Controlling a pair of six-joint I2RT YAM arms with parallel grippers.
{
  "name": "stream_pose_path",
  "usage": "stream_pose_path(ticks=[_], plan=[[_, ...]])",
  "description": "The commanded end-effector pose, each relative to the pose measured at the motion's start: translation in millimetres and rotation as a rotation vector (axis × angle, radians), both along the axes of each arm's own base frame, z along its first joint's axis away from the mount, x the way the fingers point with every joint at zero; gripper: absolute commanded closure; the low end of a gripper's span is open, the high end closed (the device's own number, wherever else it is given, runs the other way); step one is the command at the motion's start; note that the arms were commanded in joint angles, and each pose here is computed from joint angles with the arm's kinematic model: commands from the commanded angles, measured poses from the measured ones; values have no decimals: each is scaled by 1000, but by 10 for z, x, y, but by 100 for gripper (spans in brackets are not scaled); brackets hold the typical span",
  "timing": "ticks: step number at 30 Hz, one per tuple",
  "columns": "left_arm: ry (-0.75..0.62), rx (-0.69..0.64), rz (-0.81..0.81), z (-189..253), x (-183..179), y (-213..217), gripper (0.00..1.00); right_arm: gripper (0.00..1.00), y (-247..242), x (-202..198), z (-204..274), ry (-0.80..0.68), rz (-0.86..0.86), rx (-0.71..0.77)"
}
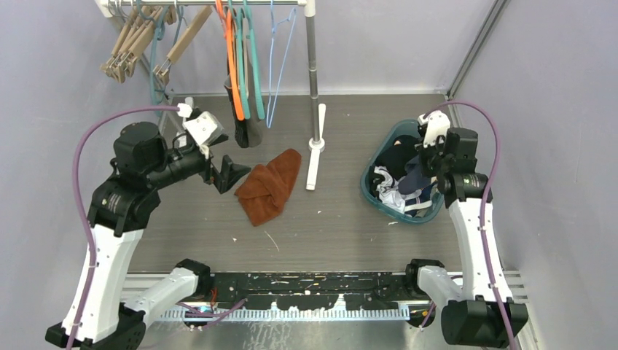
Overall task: Remove the underwear clipped to the hanger
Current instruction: Place the underwear in the bin.
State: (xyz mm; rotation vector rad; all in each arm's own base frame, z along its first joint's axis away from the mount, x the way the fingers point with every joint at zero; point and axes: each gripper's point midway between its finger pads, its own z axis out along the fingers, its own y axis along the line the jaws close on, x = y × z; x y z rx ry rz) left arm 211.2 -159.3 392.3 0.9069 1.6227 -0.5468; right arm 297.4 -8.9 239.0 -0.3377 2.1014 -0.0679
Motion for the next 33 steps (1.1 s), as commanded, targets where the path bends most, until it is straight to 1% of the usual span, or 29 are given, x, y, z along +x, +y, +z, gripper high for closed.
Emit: stream_pose_path(ticks=[1,5,9,12,15,19,20,25,26,29,33], plan=[[-34,51,122,31,63,226,2,98,-281,-1,-388,105,-110,-90],[-31,49,200,29,176,322,2,94,-316,-32,-857,227,-99,-117],[-32,37,259,76,232,404,2,85,-386,-86,-1265,335,-107,-154],[-45,34,272,122,227,429,2,75,-385,-120,-1380,381,-92,-161],[-53,34,287,152,235,454,2,65,-416,-99,-1349,377,-94,-179],[-67,39,336,212,284,526,2,43,-382,-58,-1207,344,-72,-174],[-71,37,355,240,299,555,2,34,-377,-39,-1145,330,-68,-173],[-96,4,427,375,369,649,2,2,-344,5,-905,278,-44,-172],[-97,-7,437,398,372,662,2,0,-337,19,-838,265,-39,-173],[-104,-36,485,480,434,713,2,0,-296,70,-621,217,-22,-161],[-99,-62,552,590,577,768,2,0,-92,147,-253,115,65,-100]])
